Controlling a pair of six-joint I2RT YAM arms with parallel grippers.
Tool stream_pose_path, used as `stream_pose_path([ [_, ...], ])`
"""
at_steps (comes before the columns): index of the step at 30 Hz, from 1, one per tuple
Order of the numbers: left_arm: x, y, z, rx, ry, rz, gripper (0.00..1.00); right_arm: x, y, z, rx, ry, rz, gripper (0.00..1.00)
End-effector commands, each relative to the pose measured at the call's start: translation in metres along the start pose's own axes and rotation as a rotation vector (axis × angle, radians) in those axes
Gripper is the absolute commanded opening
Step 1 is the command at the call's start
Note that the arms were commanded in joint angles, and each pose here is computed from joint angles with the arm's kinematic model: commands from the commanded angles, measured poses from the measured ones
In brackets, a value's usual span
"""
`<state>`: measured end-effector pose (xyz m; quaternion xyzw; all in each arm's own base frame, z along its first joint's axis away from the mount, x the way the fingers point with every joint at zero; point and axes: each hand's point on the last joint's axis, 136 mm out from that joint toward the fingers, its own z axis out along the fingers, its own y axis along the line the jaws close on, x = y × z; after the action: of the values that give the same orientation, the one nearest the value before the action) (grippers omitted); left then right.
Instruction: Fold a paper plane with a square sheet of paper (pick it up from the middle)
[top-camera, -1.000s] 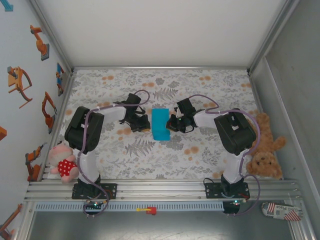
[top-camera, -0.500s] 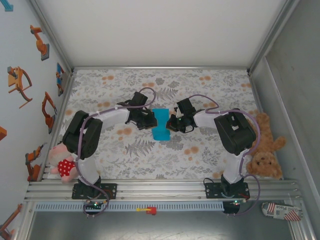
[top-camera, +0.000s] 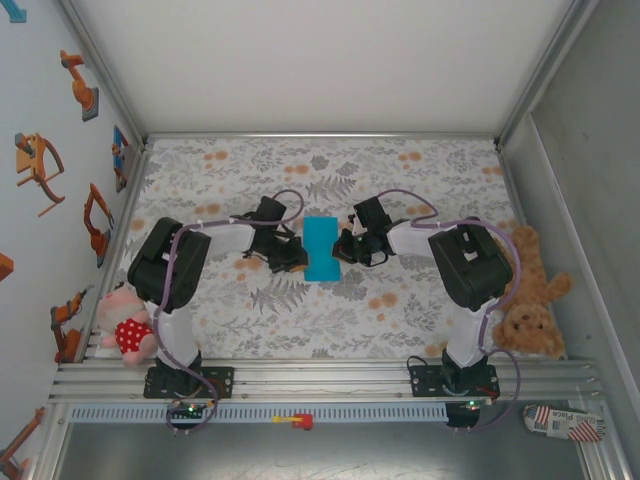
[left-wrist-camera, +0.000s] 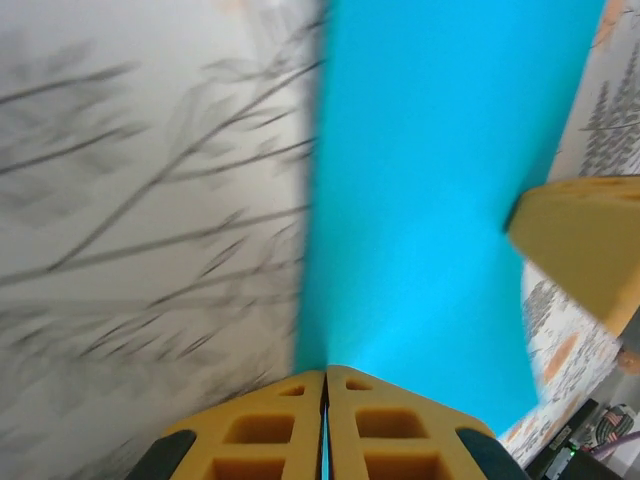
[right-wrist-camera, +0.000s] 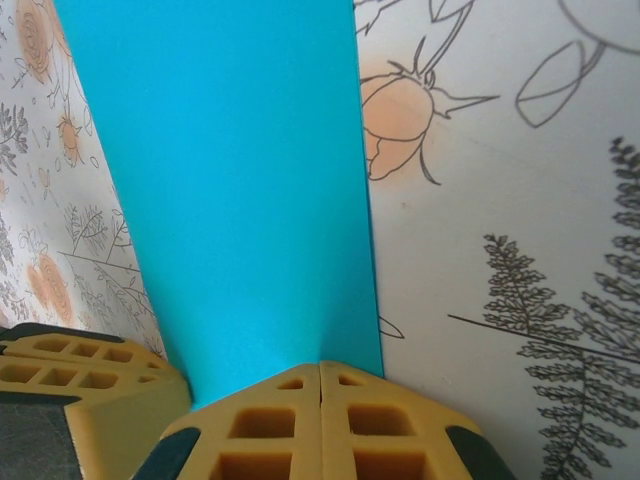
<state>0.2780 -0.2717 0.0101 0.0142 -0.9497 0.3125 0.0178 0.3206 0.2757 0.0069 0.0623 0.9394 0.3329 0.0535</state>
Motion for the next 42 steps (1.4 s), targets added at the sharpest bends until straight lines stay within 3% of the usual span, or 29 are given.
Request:
stream_pose_path([
  [1,0.029,0.04,-0.013,-0.112,0.058,-0.066,0.11,0.069,-0.139,0.002,0.49,0.156,0.172,0.0],
  [7,0.002,-0.032,-0.037,0.056,-0.071,0.041,0.11,0.068,-0.138,0.001,0.489,0.15,0.17,0.0],
  [11,-0.01,-0.062,-0.014,0.131,-0.057,0.069,0.11,0.067,-0.138,0.003,0.487,0.146,0.173,0.0],
  [19,0.007,-0.035,0.021,0.077,0.04,0.035,0.11,0.069,-0.14,0.002,0.488,0.147,0.178,0.0],
  [31,0.078,0.042,0.006,-0.13,0.203,0.056,0.11,0.069,-0.143,0.005,0.497,0.148,0.18,0.0],
  [38,0.074,0.033,-0.02,-0.164,0.132,0.106,0.11,0.057,-0.127,0.0,0.461,0.116,0.154,0.0],
  [42,0.049,0.004,-0.042,-0.118,-0.003,0.133,0.11,0.024,-0.072,-0.01,0.29,0.022,0.096,0.0],
])
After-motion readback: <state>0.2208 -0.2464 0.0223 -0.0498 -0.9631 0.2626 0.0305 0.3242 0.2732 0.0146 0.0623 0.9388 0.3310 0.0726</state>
